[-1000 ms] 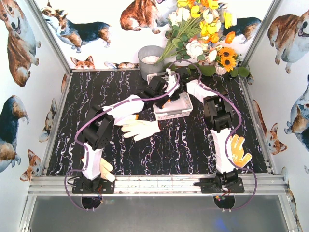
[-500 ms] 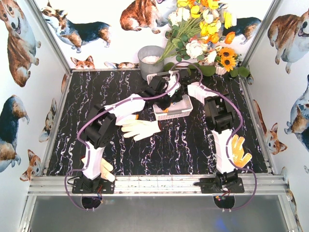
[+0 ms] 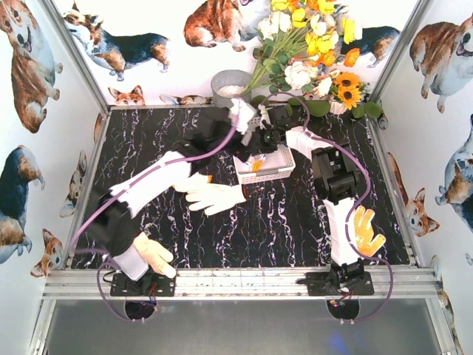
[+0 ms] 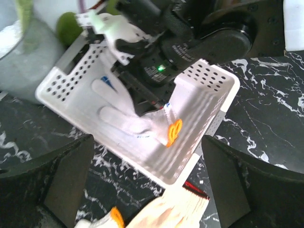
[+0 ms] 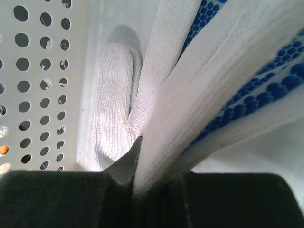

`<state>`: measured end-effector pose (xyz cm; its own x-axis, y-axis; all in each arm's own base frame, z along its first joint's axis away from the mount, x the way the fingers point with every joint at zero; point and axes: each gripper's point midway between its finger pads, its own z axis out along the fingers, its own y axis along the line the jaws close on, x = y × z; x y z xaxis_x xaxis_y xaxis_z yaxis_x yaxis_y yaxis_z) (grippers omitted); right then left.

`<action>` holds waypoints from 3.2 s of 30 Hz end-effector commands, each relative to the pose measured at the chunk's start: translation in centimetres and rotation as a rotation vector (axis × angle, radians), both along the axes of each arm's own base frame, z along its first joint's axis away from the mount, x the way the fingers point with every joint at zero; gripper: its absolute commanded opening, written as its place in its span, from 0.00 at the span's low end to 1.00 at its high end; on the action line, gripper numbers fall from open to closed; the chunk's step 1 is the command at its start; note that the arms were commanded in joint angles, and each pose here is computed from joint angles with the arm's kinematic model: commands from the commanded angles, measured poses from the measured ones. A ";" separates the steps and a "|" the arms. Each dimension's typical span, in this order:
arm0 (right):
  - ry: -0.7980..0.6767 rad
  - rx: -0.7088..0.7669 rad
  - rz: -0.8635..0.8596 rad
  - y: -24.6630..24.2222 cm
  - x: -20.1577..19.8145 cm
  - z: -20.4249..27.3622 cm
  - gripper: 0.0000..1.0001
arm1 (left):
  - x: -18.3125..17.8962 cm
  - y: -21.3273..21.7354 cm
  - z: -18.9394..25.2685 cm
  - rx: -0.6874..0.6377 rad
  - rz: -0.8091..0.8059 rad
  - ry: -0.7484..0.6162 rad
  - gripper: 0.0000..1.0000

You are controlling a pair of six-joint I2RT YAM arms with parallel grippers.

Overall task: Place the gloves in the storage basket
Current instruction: Place the glove in the bin, then turn over the glove at the center of the board.

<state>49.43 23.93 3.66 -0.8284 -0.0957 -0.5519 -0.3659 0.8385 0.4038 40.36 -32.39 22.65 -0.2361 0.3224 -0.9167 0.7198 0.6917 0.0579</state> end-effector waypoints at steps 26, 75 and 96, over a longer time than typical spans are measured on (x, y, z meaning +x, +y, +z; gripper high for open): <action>-0.186 -0.229 -0.084 -4.3 1.8 5.3 0.53 | -3.2 12.7 2.9 -0.080 0.301 -0.016 0.93; -0.309 -0.117 -0.151 -3.3 -4.1 14.9 0.42 | -11.0 25.1 -3.7 -0.327 0.941 0.271 0.99; -0.386 0.027 -0.256 -10.0 -20.7 21.9 0.50 | -6.3 26.0 -14.3 -0.420 1.247 0.471 0.53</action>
<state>30.31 13.90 25.21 -0.5513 0.0611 -0.8321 -0.2769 0.9274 0.2515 31.90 -7.20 8.13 -0.5348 -0.5652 -0.6281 -0.4558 0.8189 -0.3488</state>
